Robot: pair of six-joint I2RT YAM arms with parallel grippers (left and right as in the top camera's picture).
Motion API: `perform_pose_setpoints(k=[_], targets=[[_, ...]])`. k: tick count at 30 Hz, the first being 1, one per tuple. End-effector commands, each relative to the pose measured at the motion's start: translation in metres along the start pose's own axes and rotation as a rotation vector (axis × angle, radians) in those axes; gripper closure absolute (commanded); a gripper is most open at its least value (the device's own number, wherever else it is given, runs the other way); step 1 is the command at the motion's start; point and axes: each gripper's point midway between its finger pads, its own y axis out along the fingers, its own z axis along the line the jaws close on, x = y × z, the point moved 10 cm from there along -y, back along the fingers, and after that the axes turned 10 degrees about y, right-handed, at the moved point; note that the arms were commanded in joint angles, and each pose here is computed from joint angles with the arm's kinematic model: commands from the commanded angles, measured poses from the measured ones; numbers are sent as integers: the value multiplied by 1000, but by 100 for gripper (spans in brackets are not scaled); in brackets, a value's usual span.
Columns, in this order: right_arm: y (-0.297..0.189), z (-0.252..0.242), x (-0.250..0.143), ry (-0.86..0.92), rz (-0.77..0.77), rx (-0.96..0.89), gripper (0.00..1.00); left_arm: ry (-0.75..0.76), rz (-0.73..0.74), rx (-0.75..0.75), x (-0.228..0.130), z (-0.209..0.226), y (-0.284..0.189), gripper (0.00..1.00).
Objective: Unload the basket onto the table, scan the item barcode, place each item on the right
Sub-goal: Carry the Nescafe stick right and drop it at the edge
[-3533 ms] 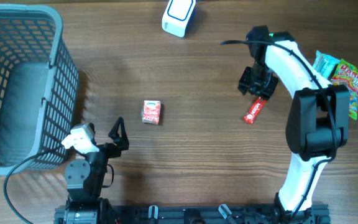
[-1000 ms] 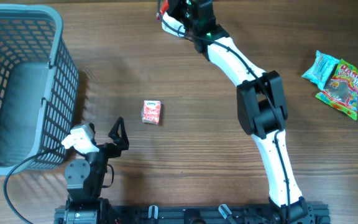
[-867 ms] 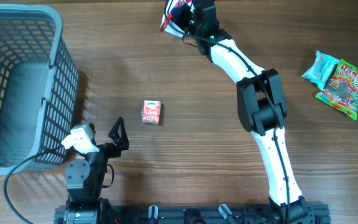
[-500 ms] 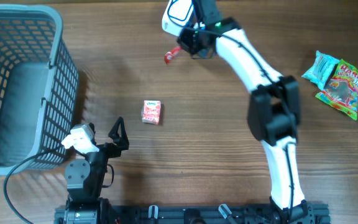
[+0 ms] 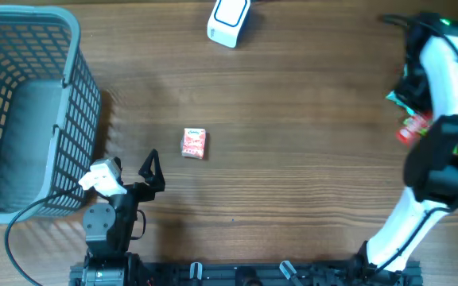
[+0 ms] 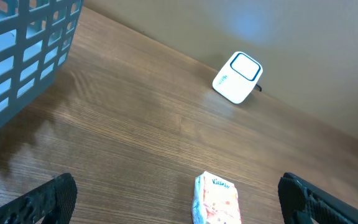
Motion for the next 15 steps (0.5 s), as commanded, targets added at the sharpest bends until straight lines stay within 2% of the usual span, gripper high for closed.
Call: perform_pose_setpoints(k=[1, 6, 8, 10, 11, 12, 14, 15], targets=[[49, -53, 27, 116, 81, -122, 96, -15, 3, -4, -1, 1, 0, 0], [91, -118, 60, 385, 151, -103, 96, -15, 3, -4, -1, 1, 0, 0], [111, -133, 74, 471, 197, 47, 96, -15, 3, -4, -1, 1, 0, 0], [125, -138, 87, 481, 200, 192, 96, -15, 3, -4, -1, 1, 0, 0], [126, -138, 91, 474, 188, 224, 79, -15, 3, -4, -1, 1, 0, 0], [124, -136, 95, 431, 165, 261, 0, -15, 3, -4, -1, 1, 0, 0], [106, -132, 102, 406, 128, 284, 0, -15, 3, -4, -1, 1, 0, 0], [82, -126, 105, 386, 96, 333, 0, -15, 3, -4, -1, 1, 0, 0]])
